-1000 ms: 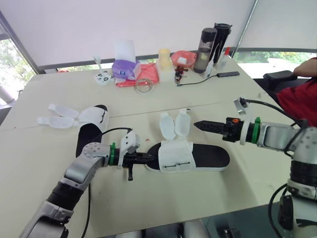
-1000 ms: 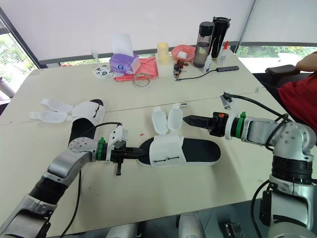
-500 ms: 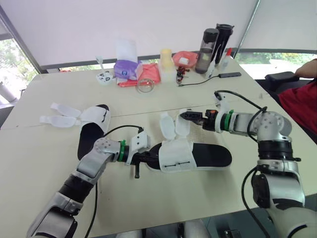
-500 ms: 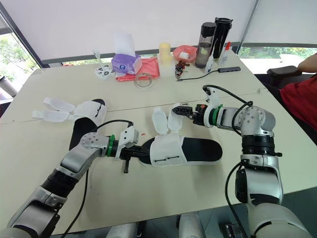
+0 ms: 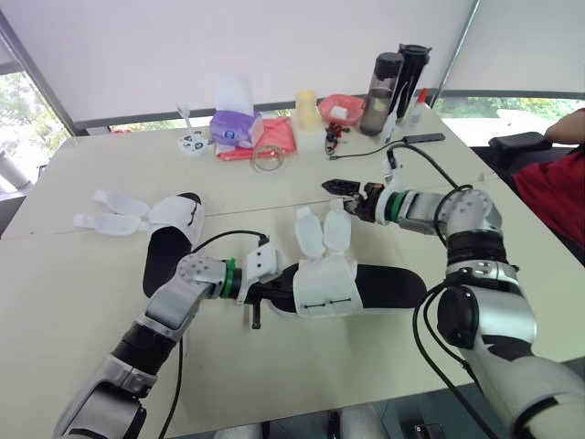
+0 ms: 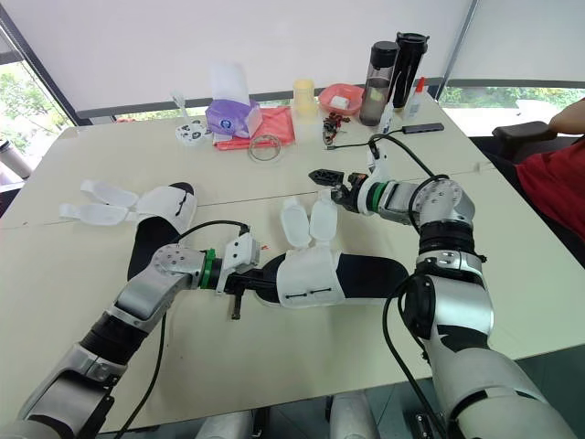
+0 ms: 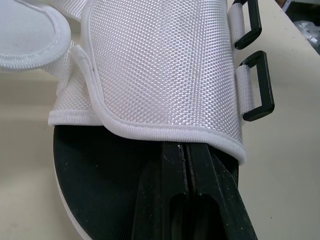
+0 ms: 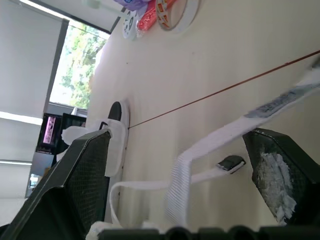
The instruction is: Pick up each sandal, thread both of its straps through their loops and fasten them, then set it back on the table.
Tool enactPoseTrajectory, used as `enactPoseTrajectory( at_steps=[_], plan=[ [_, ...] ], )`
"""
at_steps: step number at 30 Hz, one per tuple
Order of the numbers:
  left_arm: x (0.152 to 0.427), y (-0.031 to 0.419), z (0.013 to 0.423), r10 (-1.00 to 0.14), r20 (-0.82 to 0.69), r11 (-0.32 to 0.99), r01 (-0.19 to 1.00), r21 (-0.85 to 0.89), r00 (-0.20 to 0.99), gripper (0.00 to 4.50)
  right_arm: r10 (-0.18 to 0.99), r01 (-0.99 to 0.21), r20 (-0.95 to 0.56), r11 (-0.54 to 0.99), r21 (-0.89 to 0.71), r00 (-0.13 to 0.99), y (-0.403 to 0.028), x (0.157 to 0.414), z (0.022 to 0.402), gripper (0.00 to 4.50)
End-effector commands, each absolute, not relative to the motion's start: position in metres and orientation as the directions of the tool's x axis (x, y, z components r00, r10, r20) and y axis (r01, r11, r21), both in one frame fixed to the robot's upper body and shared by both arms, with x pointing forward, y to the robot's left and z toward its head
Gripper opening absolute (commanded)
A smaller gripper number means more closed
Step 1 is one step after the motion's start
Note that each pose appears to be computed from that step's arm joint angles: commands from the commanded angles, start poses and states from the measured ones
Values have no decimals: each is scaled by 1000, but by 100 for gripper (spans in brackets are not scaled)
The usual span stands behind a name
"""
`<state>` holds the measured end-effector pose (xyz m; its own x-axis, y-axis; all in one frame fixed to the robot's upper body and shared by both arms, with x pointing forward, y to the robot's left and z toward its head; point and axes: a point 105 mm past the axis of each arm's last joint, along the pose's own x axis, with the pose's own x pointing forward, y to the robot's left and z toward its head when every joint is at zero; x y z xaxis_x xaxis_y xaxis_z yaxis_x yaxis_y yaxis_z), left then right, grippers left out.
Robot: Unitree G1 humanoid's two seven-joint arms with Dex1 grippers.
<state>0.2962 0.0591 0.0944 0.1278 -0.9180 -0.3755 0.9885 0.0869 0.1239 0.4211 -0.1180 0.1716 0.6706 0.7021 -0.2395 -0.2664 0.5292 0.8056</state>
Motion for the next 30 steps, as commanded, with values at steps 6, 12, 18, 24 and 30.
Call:
enactPoseTrajectory(
  at_steps=[6,12,18,24,30],
  plan=[
    [293,55,89,-912,-384,100,987,124,141,0,709,-262,-237,518,814,665,-116,426,180,7],
    [293,56,89,-914,-375,118,985,128,158,0,719,-368,-185,538,759,670,-124,422,194,7],
    [295,54,88,-917,-364,129,984,121,165,0,787,-718,69,518,465,613,-117,389,247,7],
    [295,53,88,-919,-363,124,986,111,156,0,932,-921,-28,353,-166,362,-86,310,229,7],
    [295,52,87,-919,-368,112,988,105,143,0,904,-781,-299,57,-621,304,-87,264,158,7]
  ],
)
